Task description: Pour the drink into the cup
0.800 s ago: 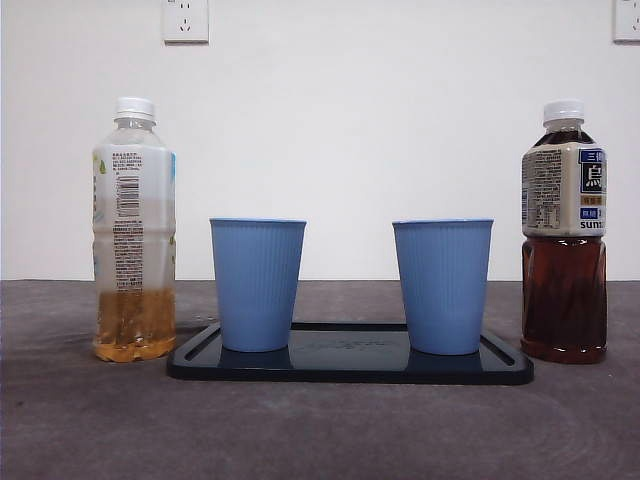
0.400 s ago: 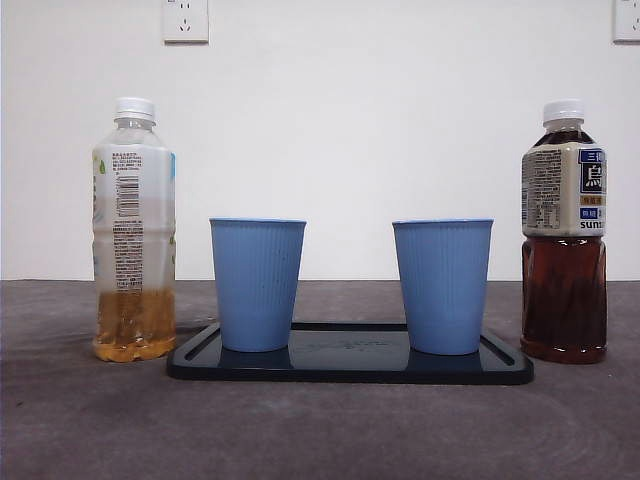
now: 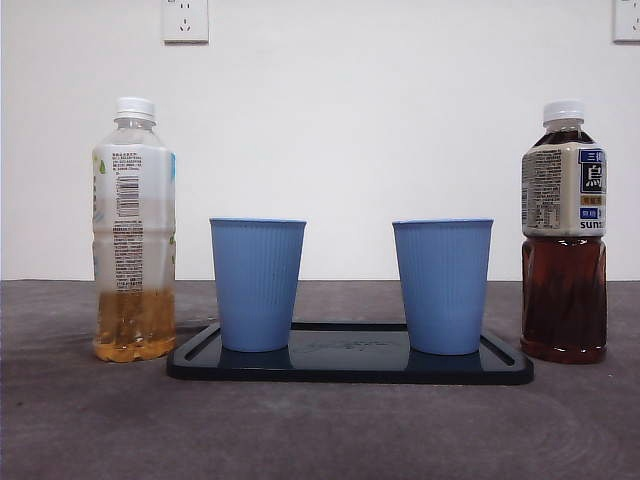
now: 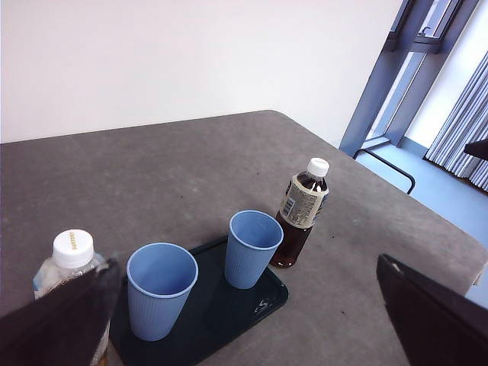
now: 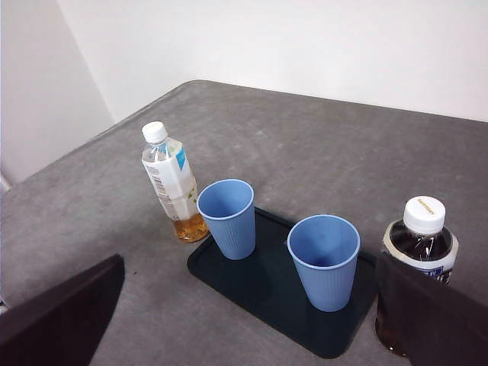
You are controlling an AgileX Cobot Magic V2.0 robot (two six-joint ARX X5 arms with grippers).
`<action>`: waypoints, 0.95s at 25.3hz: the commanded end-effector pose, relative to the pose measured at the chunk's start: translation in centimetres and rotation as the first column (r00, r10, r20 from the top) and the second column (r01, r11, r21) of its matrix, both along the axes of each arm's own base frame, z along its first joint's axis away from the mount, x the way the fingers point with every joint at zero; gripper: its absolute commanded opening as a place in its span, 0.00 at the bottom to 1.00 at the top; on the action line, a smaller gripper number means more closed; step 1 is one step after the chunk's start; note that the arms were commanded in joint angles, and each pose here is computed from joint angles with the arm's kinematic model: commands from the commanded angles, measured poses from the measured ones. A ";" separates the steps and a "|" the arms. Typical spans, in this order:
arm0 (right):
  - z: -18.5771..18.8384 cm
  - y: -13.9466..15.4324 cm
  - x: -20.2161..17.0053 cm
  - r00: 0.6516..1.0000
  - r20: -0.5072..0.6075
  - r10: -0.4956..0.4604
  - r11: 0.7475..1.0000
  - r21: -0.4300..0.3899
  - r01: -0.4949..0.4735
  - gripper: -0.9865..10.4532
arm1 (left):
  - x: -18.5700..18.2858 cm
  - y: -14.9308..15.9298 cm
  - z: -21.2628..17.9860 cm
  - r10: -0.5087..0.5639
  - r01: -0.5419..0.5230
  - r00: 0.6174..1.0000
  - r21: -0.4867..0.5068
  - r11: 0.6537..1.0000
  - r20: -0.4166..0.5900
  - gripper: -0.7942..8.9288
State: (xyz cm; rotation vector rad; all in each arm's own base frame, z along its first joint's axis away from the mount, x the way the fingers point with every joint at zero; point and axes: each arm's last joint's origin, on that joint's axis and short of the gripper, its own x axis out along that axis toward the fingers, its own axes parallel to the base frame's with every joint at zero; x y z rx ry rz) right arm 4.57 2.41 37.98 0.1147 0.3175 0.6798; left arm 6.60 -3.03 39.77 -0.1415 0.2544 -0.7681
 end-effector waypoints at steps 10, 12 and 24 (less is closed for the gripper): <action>-5.0 0.4 3.3 0.981 -0.118 -0.155 0.987 -0.047 0.151 0.53 | -0.1 0.0 0.6 -0.010 0.010 1.000 0.002 1.000 0.030 0.69; -6.6 0.6 4.3 0.979 -0.124 -0.162 0.987 -0.040 0.159 0.53 | -0.1 0.0 0.6 -0.010 0.010 1.000 0.002 1.000 0.029 0.69; -15.5 1.3 8.7 0.935 -0.094 -0.343 0.933 0.083 0.351 0.53 | -0.1 0.0 0.5 -0.010 0.010 1.000 0.003 1.000 0.028 0.69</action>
